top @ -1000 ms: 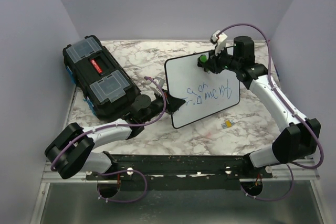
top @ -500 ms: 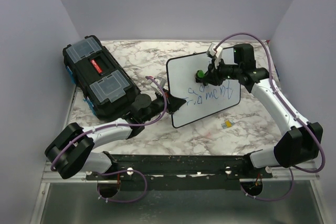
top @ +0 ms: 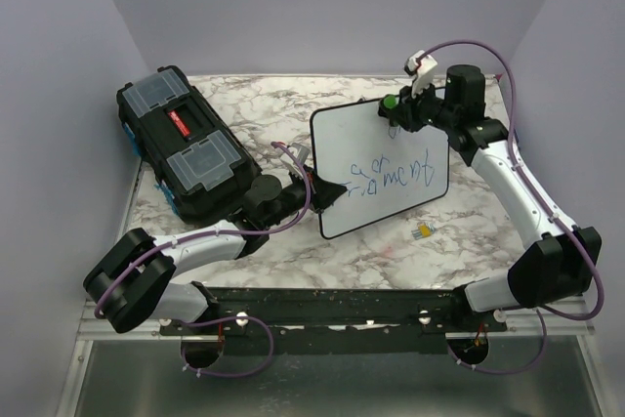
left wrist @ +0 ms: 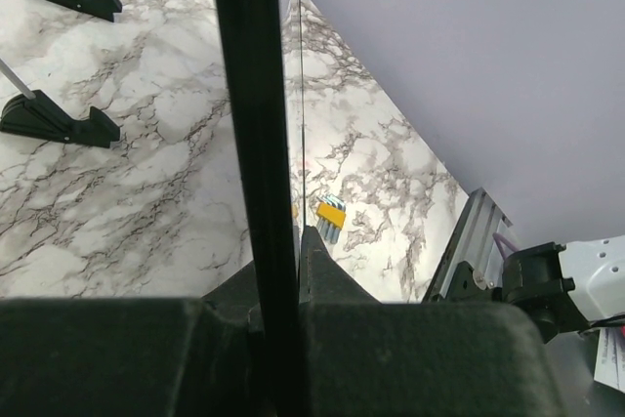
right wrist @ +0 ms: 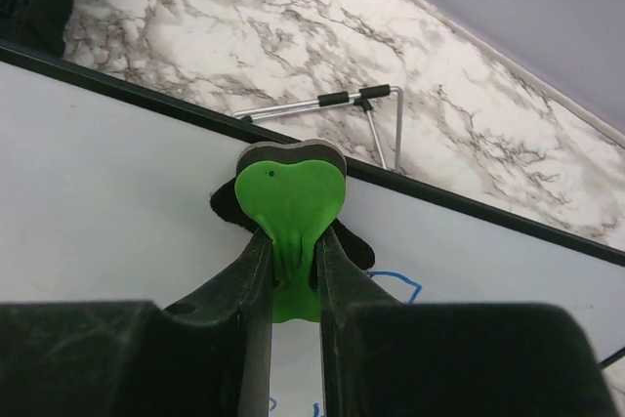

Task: Erase the whiteboard
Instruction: Erase the whiteboard at the center of the board.

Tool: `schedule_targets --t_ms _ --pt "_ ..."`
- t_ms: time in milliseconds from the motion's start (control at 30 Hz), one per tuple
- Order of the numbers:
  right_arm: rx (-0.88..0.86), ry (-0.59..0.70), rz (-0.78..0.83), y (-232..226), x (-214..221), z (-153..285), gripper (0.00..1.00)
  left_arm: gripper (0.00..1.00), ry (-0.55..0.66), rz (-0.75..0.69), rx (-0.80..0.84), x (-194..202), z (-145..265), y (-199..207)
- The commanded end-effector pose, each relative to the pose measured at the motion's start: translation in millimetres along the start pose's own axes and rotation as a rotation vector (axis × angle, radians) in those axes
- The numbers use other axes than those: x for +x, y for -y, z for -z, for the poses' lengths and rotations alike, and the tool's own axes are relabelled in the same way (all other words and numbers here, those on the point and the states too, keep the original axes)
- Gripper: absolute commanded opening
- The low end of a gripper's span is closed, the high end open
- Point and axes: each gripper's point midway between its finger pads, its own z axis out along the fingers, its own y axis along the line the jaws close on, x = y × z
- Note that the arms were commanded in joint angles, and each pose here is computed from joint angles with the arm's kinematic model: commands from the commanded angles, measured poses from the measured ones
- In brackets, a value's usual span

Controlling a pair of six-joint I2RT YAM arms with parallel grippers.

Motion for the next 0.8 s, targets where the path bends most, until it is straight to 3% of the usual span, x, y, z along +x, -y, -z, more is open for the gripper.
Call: schedule_targets --t_ms 0,233,333,433,667,767 --pt "0.057 -0.067 0.006 15.5 23.2 1.6 0.01 0.0 0.101 -0.075 0.192 -35.0 3.0 51.6" --pt "-0.417 -0.14 0.079 -71.1 67.7 21.2 0.01 0.0 0.103 -0.079 0.189 -35.0 2.7 50.9" --pt "-0.498 -0.152 0.096 -89.2 76.0 26.8 0.01 0.0 0.103 -0.077 0.19 -35.2 2.0 51.0" --pt "-0.419 -0.135 0.082 -76.4 64.8 19.6 0.01 0.0 0.102 -0.076 0.19 -35.0 1.5 51.0" --pt "-0.044 -0.001 0.018 -6.7 5.3 0.9 0.01 0.0 0.091 -0.071 0.181 -31.3 1.6 48.1" --pt "0.051 0.004 -0.014 15.6 2.1 -2.4 0.01 0.0 0.09 -0.073 0.179 -31.5 2.2 48.2"
